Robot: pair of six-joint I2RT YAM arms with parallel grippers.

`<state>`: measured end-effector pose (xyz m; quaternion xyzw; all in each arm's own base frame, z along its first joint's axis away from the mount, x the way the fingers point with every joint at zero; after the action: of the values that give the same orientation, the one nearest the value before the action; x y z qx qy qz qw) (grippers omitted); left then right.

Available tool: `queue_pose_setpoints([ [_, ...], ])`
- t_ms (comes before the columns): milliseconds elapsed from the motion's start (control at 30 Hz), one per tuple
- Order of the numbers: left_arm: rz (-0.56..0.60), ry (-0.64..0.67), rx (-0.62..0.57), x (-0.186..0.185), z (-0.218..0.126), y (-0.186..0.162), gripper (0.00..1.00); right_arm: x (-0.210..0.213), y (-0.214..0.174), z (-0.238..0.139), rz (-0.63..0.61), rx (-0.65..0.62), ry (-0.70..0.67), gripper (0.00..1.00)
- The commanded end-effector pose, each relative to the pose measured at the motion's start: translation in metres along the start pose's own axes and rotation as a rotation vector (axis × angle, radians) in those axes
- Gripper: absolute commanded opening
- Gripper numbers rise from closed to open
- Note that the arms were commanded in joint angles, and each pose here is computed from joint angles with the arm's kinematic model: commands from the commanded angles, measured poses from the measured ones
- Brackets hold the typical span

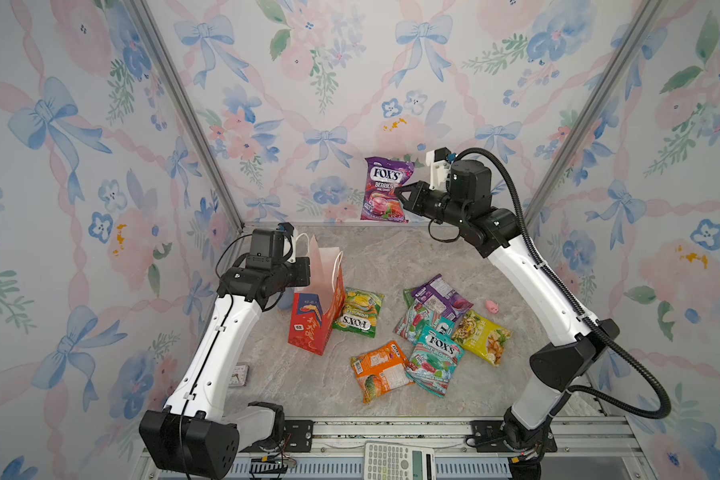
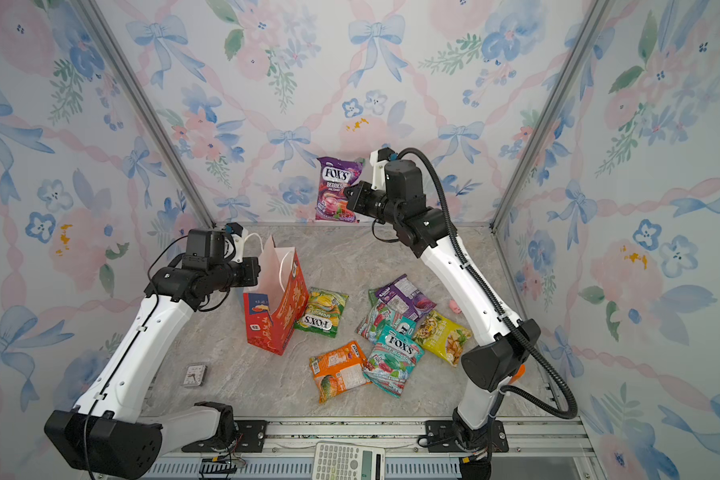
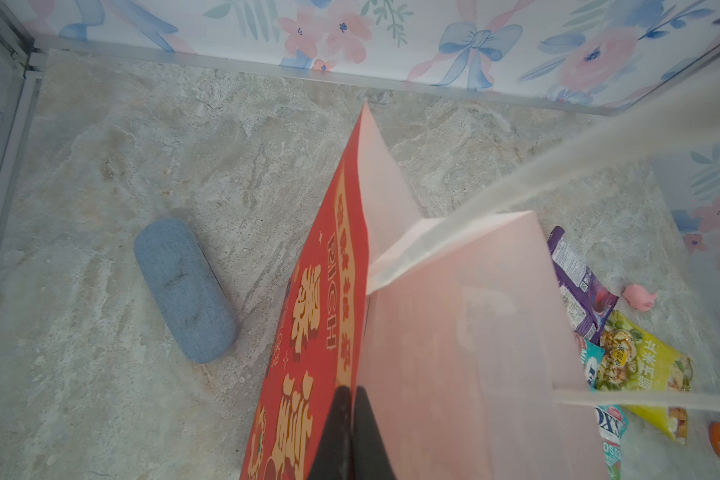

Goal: Place the snacks into the paper bag
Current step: 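Lift the purple packet with the right gripper and carry it toward the bag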

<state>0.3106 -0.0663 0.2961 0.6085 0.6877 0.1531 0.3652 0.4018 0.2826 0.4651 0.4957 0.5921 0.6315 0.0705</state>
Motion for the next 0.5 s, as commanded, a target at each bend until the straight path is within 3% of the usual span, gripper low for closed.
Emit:
queue_pose_setpoints([
  [0,-0.028,0.001,-0.019,-0.001,-0.004,-0.003,0.0,0.026,0.013,0.01,-0.029,-0.052,0.06,0.0],
  [467,-0.047,-0.024,-0.071,-0.006,-0.016,-0.005,0.0,0.095,-0.019,0.039,-0.067,0.021,0.175,0.0],
])
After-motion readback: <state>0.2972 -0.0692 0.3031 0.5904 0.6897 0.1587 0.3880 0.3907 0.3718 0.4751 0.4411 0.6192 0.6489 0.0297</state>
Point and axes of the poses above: each gripper's point midway between its finger pads, its own z axis out along the fingers, its own x axis along the line the jaws close on, y = z × x, the point moved 4 cm from there along -z, back along the fingers, and after that the axes turned 7 degrees about -z, right-handed, at the moved point
